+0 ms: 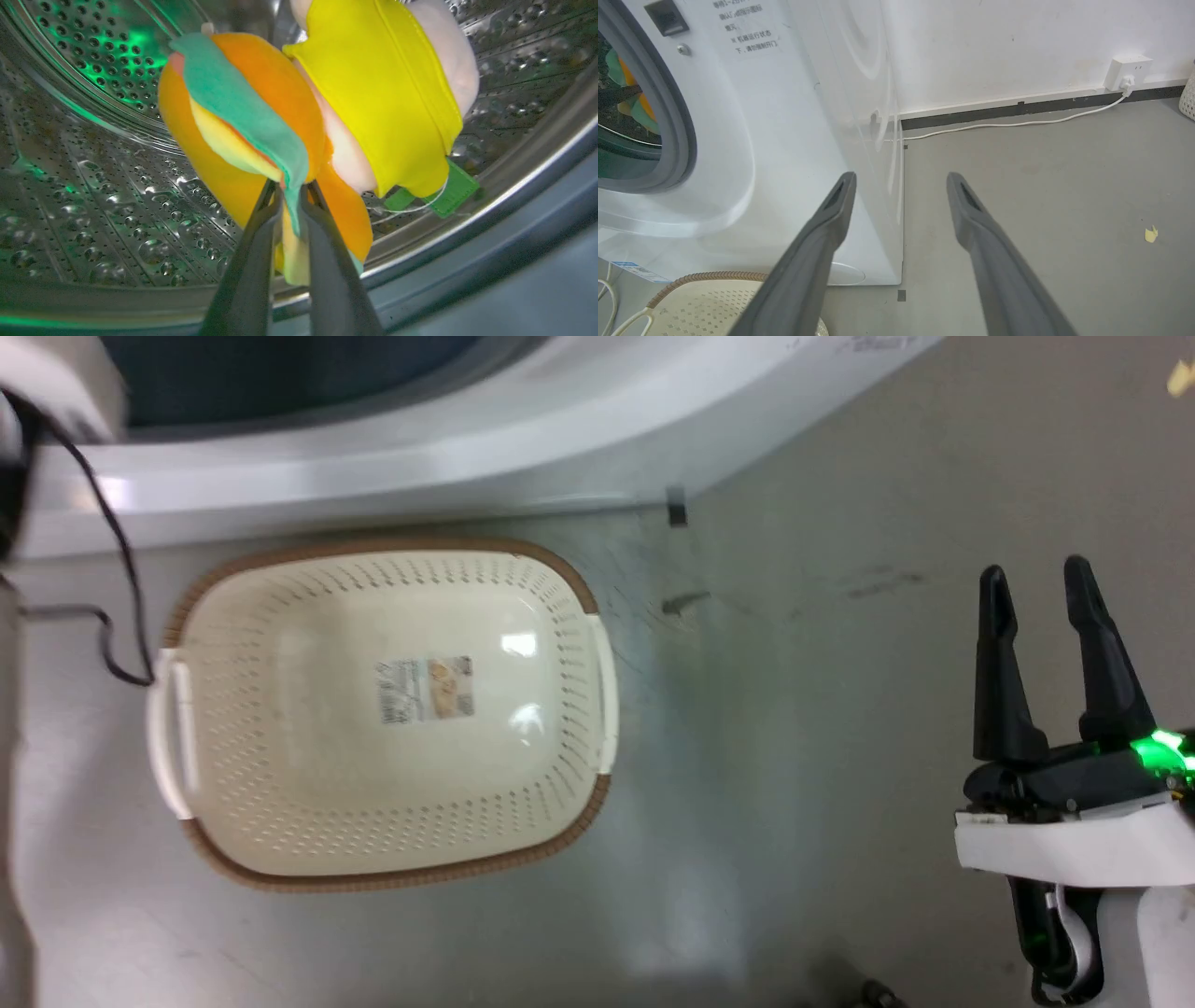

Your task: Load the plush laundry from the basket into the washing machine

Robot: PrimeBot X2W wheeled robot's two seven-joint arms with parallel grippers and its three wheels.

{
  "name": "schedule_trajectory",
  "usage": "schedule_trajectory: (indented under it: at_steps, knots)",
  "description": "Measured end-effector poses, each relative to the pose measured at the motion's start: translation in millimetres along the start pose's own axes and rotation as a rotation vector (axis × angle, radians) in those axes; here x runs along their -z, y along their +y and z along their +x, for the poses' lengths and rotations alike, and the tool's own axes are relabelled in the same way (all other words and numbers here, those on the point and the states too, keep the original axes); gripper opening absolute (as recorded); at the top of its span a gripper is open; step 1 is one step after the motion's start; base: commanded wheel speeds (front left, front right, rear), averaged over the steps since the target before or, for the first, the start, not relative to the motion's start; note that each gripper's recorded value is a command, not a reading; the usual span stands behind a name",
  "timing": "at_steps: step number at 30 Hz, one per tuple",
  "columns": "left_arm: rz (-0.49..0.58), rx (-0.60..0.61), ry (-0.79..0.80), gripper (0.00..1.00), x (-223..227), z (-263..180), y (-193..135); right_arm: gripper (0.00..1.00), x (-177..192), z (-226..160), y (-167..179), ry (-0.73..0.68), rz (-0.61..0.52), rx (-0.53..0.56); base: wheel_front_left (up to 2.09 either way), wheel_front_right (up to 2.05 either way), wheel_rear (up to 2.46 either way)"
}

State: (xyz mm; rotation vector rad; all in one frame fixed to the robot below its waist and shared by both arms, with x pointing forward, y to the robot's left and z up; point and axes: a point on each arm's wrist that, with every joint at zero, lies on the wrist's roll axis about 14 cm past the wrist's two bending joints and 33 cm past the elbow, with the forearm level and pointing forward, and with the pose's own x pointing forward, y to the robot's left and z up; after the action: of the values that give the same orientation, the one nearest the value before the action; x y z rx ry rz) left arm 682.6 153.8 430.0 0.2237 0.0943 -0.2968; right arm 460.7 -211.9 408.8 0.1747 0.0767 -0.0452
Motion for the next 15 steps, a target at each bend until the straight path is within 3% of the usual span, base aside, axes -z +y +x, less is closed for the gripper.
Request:
schedule_trajectory:
  at_steps: [9, 15]
  knots:
    - [0.109, 0.027, 0.205, 0.00, 52, 47, 8, 1.00, 20, 4, -12, 0.047, -0.011, 0.026, 0.00, 0.00, 0.00]
    - [0.094, 0.029, 0.258, 0.00, 64, 52, 6, 1.00, 20, 3, -13, 0.049, -0.012, 0.029, 0.00, 0.00, 0.00]
